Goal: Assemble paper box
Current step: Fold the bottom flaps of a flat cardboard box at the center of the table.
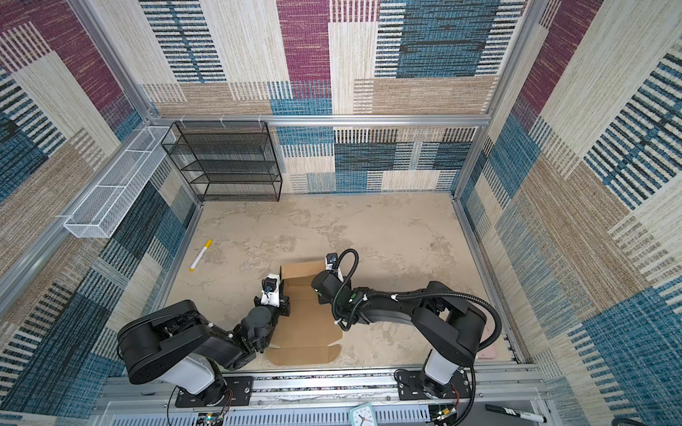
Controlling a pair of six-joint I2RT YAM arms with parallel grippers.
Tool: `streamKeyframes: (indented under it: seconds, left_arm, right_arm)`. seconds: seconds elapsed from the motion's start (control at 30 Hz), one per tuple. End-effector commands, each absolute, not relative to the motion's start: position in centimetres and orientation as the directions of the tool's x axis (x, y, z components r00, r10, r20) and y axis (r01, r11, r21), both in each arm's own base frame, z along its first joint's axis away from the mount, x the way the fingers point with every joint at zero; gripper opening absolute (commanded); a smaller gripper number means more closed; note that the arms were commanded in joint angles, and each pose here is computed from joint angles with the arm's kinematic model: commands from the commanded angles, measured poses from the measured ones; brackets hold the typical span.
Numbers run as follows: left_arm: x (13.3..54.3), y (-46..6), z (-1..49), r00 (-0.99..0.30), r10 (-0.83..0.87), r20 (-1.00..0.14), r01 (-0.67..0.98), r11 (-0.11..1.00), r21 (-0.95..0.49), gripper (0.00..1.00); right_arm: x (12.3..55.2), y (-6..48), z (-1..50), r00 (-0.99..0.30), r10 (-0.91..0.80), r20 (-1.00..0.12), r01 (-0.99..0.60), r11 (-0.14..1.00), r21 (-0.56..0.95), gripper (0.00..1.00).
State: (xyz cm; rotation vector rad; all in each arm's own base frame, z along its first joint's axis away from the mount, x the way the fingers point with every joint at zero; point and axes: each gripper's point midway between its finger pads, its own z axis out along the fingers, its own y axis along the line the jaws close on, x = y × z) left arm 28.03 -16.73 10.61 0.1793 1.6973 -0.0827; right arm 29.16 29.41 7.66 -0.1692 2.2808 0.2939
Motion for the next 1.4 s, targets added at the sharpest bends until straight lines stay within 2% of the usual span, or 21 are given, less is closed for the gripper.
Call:
streamKeyframes:
  seconds: [0.0, 0.2, 0.33, 0.43, 0.67, 0.7, 0.77, 0.87, 1.13, 1.37]
  left_arm:
    - [28.1, -16.9, 12.9, -0.056, 0.021, -0.998, 0.16, 0.987, 0.012, 0.0]
    - [27.8, -17.0, 13.4, -0.043, 0.024, -0.999, 0.156, 0.988, 0.017, 0.0]
    - [27.8, -17.1, 13.4, -0.041, 0.03, -0.999, 0.155, 0.988, 0.023, 0.0]
    - [27.7, -17.1, 13.5, -0.038, 0.032, -0.999, 0.152, 0.988, 0.026, 0.0]
    - [27.7, -17.0, 13.6, -0.034, 0.037, -0.999, 0.147, 0.989, 0.032, 0.0]
    - [27.6, -17.1, 13.7, -0.033, 0.036, -0.999, 0.148, 0.988, 0.031, 0.0]
    - [27.6, -17.0, 13.7, -0.033, 0.036, -0.999, 0.145, 0.989, 0.031, 0.0]
    - [27.6, -16.9, 13.7, -0.032, 0.038, -0.999, 0.142, 0.989, 0.033, 0.0]
    - [27.6, -16.8, 13.8, -0.03, 0.041, -0.999, 0.138, 0.99, 0.036, 0.0]
    - [27.6, -16.8, 13.8, -0.03, 0.044, -0.999, 0.134, 0.99, 0.04, 0.0]
  right_arm:
    - [28.1, 27.9, 6.5, -0.706, -0.019, -0.708, -0.17, 0.975, 0.143, 0.0]
    - [28.6, 26.8, 6.9, -0.709, 0.084, -0.7, -0.036, 0.987, 0.155, 0.0]
    - [28.9, 26.7, 6.4, -0.716, 0.089, -0.693, 0.026, 0.995, 0.101, 0.0]
    - [28.8, 26.9, 6.3, -0.71, 0.079, -0.699, 0.037, 0.996, 0.075, 0.0]
    - [28.3, 27.0, 6.7, -0.711, 0.098, -0.696, 0.012, 0.992, 0.128, 0.0]
    - [28.2, 27.1, 6.8, -0.712, 0.097, -0.696, 0.005, 0.991, 0.132, 0.02]
    - [28.1, 27.2, 7.1, -0.709, 0.099, -0.698, -0.013, 0.988, 0.153, 0.17]
    - [27.8, 26.9, 7.4, -0.706, 0.111, -0.699, -0.015, 0.985, 0.171, 0.29]
    - [27.4, 27.1, 7.7, -0.71, 0.12, -0.694, -0.035, 0.978, 0.206, 0.37]
    - [27.0, 27.8, 9.1, -0.698, 0.163, -0.698, -0.076, 0.951, 0.298, 0.42]
